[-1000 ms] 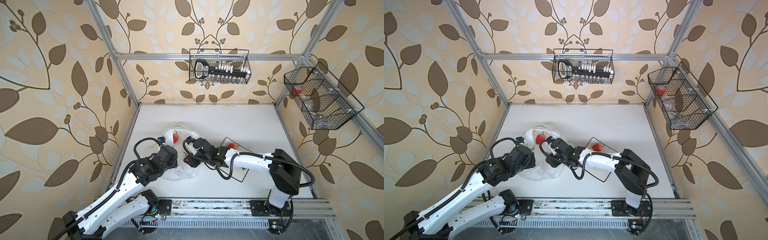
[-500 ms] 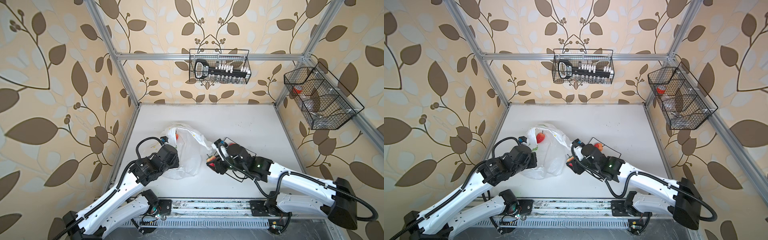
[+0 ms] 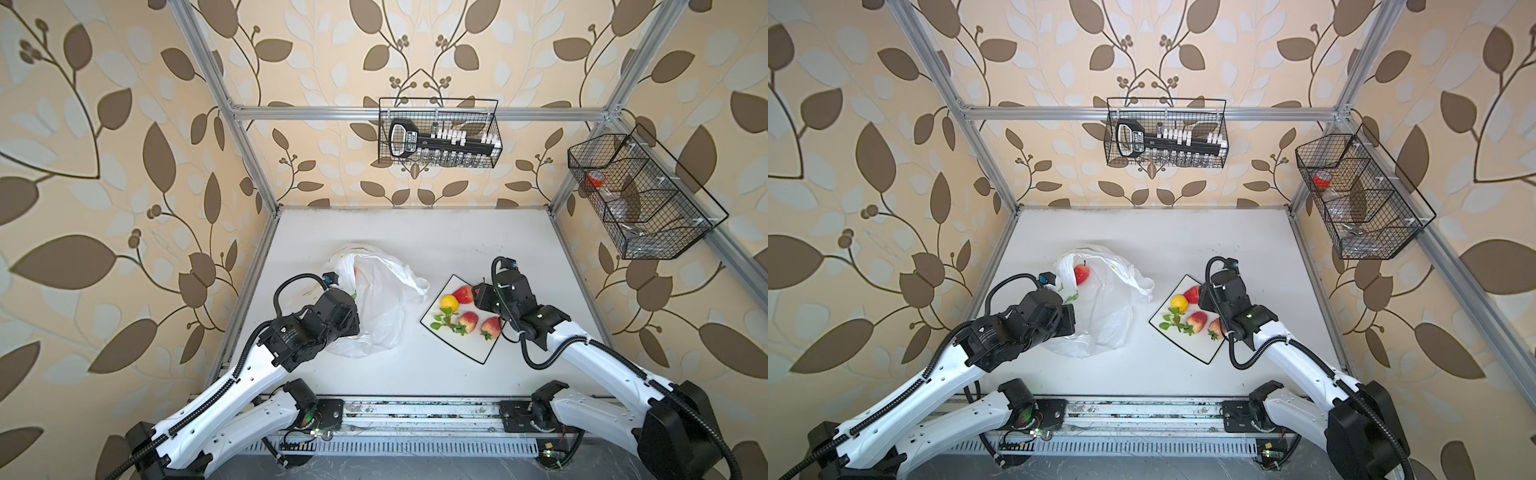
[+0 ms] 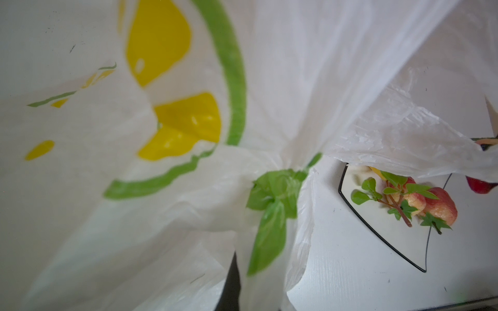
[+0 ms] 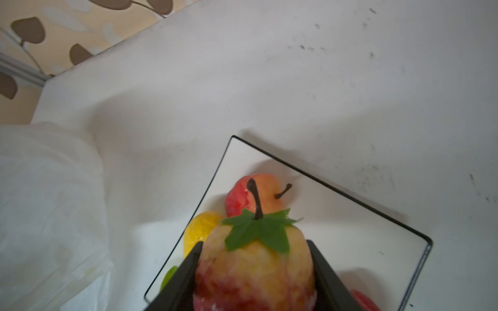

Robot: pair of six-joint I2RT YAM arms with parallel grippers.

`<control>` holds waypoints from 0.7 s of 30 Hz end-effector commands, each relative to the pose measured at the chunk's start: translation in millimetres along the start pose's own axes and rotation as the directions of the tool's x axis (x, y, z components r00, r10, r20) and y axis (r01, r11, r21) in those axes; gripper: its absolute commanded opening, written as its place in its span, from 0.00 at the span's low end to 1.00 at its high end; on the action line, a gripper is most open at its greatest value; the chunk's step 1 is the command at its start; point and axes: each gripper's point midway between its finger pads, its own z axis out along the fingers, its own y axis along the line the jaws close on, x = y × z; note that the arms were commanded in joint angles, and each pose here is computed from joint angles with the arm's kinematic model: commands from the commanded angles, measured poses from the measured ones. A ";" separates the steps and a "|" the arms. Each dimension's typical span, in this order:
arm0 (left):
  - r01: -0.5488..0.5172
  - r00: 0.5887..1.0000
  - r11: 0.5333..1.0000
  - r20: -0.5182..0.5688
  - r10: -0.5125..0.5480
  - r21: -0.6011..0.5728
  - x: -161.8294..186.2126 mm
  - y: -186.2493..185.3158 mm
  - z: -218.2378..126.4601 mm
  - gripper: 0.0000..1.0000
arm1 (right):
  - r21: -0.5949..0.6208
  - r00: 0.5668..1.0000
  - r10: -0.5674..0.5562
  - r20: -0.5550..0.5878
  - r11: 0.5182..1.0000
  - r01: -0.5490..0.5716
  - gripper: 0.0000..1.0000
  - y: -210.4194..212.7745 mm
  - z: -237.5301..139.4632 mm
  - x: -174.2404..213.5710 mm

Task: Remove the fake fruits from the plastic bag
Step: 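Lower the red-yellow apple onto the tray and open the right gripper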

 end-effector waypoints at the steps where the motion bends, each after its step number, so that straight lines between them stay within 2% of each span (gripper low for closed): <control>1: -0.003 1.000 1.000 0.011 0.003 0.028 -3.7 -4.4 -1.8 0.00 | 0.093 0.994 0.095 0.049 0.991 -0.099 0.47 -23.3 12.7 -3.1; 11: -0.006 1.000 1.000 -0.007 0.007 0.027 1.3 -1.1 -5.5 0.00 | 0.120 0.991 0.131 -0.024 0.985 -0.127 0.49 -30.0 45.1 21.4; 21: -0.019 0.999 0.999 -0.039 0.020 0.039 7.7 -0.6 -10.2 0.00 | 0.146 0.989 0.140 -0.050 0.981 -0.131 0.62 -38.5 53.2 35.4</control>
